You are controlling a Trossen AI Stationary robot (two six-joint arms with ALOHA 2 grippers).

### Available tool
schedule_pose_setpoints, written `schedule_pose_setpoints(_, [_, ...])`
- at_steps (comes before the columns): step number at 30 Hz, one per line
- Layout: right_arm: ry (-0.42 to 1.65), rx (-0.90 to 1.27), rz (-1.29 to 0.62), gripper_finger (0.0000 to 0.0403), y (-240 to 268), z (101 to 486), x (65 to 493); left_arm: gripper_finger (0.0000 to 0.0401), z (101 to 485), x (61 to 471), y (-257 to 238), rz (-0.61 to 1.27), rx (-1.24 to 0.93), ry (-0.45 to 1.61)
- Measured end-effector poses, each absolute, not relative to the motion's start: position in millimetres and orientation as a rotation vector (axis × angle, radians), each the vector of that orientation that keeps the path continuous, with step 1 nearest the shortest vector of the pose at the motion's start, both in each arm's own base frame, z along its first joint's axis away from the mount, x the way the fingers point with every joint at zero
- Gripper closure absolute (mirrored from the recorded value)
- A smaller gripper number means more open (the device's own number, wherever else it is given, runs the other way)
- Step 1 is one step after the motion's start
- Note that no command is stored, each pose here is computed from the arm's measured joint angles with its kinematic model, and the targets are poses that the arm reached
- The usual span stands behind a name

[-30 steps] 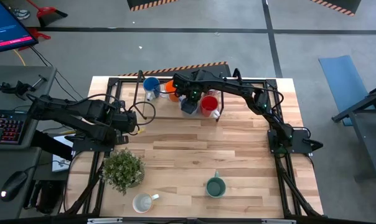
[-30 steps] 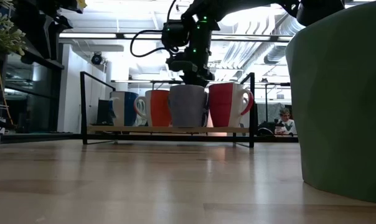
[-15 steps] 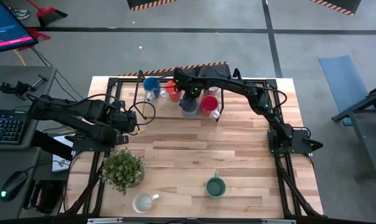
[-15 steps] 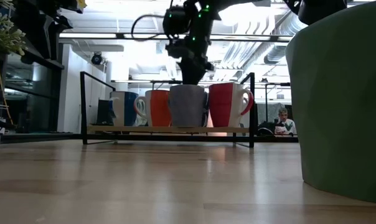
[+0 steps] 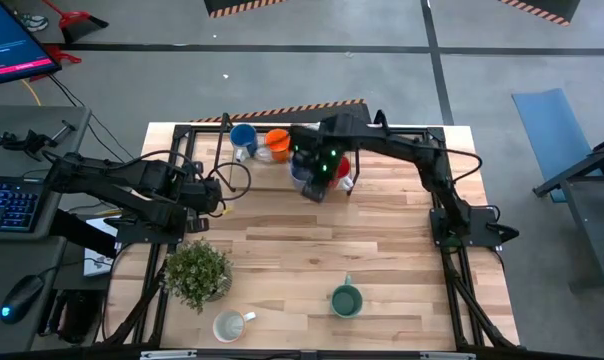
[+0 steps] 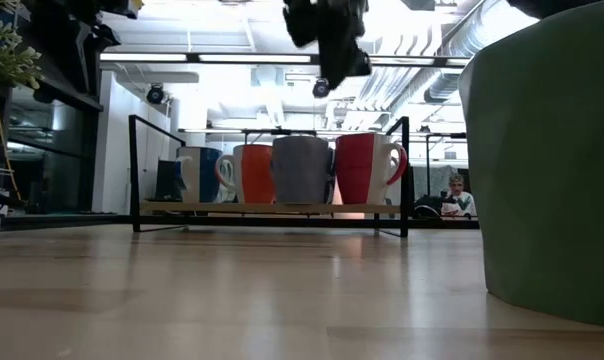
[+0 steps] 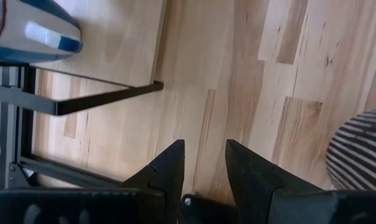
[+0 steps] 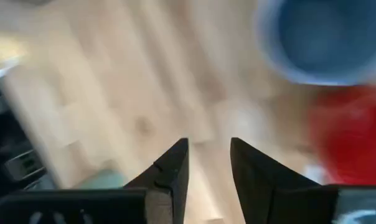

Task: Place coffee mugs
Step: Move the green mug to the center of the table

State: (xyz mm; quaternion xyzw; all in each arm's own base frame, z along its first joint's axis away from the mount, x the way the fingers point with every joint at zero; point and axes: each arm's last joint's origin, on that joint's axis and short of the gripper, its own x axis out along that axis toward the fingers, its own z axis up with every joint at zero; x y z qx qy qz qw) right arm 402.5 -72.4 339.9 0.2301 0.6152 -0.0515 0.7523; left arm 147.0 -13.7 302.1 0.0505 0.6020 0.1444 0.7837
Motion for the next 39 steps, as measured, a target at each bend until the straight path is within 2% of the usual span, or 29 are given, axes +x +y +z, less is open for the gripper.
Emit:
schedule_pose_setpoints(4, [1.342, 0.513, 0.120, 0.0304, -26.2, 351.9, 399.0, 0.0293, 302.5, 149.1, -14.0, 0.310, 0.102, 1.278])
schedule_pose_setpoints(10, [1.353, 0.319, 0.274, 0.0304, 41.3, 359.7, 392.1, 0.0293, 303.5, 153.0, -14.6, 0.308, 0.086, 1.236])
schedule_pose_setpoints(18, [1.396, 0.034, 0.214, 0.0304, 111.3, 348.3, 377.5, 0.0293, 310.4, 170.8, -17.5, 0.345, -0.072, 1.025])
schedule_pose_setpoints(21, [1.454, -0.007, 0.165, 0.0304, 125.0, 334.7, 368.2, 0.0293, 314.1, 177.7, -19.4, 0.366, -0.223, 0.934])
schedule_pose_setpoints(27, [1.624, 0.004, 0.104, 0.0304, 137.9, 306.0, 326.8, 0.0293, 319.6, 187.5, -26.1, 0.237, -0.358, 0.864])
schedule_pose_setpoints(32, [1.599, 0.075, 0.131, 0.0304, 153.3, 279.3, 310.0, 0.0293, 319.5, 191.6, -28.3, 0.234, -0.353, 0.844])
schedule_pose_setpoints(39, [1.501, 0.088, 0.177, 0.0304, 171.4, 260.0, 310.3, 0.0293, 308.2, 204.7, -29.7, 0.245, -0.255, 0.902])
